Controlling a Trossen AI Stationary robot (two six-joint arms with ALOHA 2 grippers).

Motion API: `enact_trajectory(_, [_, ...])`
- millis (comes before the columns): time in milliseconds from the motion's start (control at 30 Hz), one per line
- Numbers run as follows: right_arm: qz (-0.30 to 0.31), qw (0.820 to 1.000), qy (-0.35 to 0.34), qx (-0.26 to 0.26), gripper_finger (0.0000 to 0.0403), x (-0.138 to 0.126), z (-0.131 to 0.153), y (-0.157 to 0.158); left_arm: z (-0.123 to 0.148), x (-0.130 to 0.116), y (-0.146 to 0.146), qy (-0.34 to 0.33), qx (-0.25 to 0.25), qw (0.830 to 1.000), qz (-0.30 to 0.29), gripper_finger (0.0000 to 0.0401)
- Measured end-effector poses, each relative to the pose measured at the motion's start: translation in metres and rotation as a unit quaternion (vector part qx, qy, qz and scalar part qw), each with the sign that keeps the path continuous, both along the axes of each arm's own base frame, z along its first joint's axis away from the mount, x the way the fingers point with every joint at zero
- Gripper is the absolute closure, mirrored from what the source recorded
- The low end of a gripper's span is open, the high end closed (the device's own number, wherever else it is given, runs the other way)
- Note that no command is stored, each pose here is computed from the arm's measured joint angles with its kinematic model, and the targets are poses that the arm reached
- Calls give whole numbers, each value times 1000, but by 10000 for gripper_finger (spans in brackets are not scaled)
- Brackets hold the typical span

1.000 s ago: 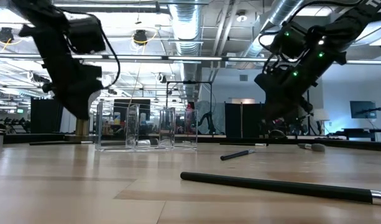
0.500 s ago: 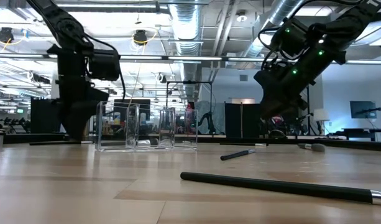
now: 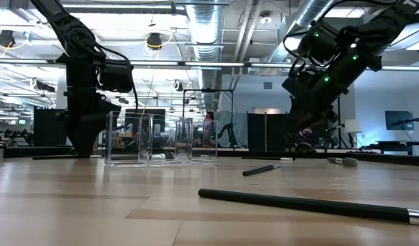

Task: Put items in baskets/containers
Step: Put the black eyeshadow brush into the left section of the transparent organizer

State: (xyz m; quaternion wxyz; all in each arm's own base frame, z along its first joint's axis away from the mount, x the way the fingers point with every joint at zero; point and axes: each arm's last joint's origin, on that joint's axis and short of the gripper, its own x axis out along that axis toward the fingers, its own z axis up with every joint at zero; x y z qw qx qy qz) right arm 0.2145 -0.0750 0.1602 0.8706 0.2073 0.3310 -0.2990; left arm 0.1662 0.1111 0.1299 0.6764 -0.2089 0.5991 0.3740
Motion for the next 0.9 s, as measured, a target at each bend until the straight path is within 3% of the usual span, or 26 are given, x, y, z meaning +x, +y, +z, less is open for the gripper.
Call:
enact_trajectory(167, [9, 1000, 0, 0, 287, 1, 0, 4, -4, 1, 0, 11, -8, 1000, -2, 290])
enact_trajectory(400, [30, 1000, -1, -1, 287, 4, 0, 12, -4, 2, -1, -1, -14, 1000, -4, 385])
enact_trajectory(700, [32, 1000, -1, -1, 287, 4, 0, 13, -4, 2, 0, 2, -8, 1000, -18, 389])
enact_trajectory(900, [32, 999, -1, -1, 287, 4, 0, 13, 12, -3, -4, -43, -6, 999, -30, 388])
